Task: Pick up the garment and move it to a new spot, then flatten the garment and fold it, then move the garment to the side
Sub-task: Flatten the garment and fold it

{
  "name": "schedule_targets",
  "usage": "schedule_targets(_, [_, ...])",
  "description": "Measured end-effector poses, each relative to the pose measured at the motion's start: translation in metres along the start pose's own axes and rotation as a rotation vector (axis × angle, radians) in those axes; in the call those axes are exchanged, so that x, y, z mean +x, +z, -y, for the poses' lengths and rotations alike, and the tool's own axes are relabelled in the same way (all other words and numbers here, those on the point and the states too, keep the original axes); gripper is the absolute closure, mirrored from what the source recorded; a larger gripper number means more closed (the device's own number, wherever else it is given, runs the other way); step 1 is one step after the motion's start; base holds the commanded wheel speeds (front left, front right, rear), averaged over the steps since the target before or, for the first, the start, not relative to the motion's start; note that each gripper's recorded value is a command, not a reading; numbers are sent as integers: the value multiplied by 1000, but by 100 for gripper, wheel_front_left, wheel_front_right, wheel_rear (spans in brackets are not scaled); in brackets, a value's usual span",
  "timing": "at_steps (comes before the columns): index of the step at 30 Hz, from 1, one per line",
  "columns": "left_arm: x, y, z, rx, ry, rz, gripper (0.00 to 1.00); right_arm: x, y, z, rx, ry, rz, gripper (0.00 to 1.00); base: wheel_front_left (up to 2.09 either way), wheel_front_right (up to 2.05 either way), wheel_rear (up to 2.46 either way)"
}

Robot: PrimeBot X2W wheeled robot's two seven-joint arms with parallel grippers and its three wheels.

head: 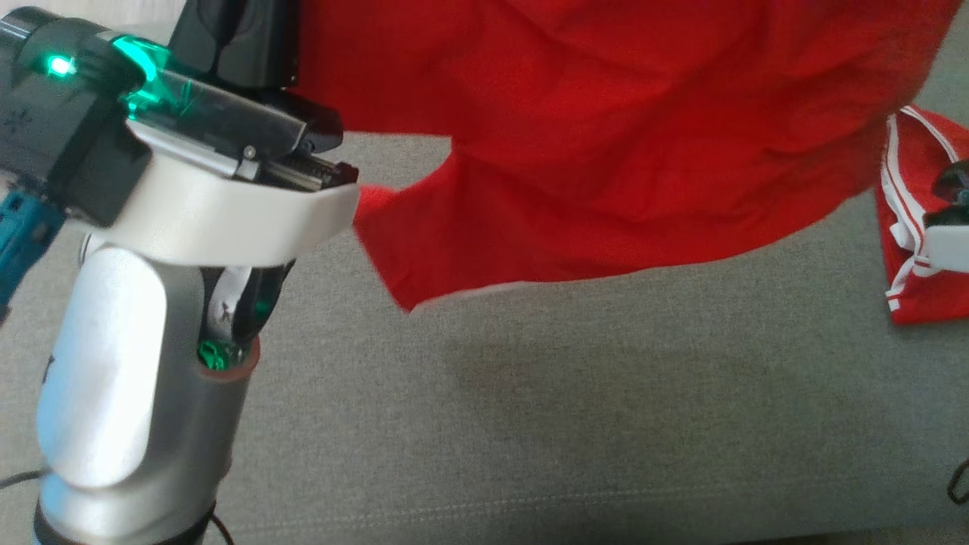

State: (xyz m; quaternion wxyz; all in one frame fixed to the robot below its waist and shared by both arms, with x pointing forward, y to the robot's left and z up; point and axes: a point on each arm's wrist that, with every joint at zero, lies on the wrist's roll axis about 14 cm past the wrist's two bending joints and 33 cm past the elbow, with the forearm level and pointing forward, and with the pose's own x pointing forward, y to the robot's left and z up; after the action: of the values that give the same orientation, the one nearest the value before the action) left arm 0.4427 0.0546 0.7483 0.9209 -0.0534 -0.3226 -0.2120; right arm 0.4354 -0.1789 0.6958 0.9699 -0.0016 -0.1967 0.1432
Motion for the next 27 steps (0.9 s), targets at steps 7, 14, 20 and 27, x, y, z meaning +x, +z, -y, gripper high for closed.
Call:
schedule_targets(7, [11, -37, -9, -34, 5, -85, 100, 17, -23, 4, 46, 6, -54, 100, 0, 0, 0])
schedule_targets(14, [61, -89, -22, -66, -11, -137, 100, 74, -46, 19, 75, 6, -59, 100, 0, 0, 0])
schedule_targets(20, [101, -116, -48, -60, 37, -111, 100, 123, -60, 20, 115, 13, -38, 100, 0, 0, 0])
schedule_targets(27, [88, -191, -65, -78, 99, -311, 100, 142, -118, 19, 115, -13, -136, 100, 0, 0, 0])
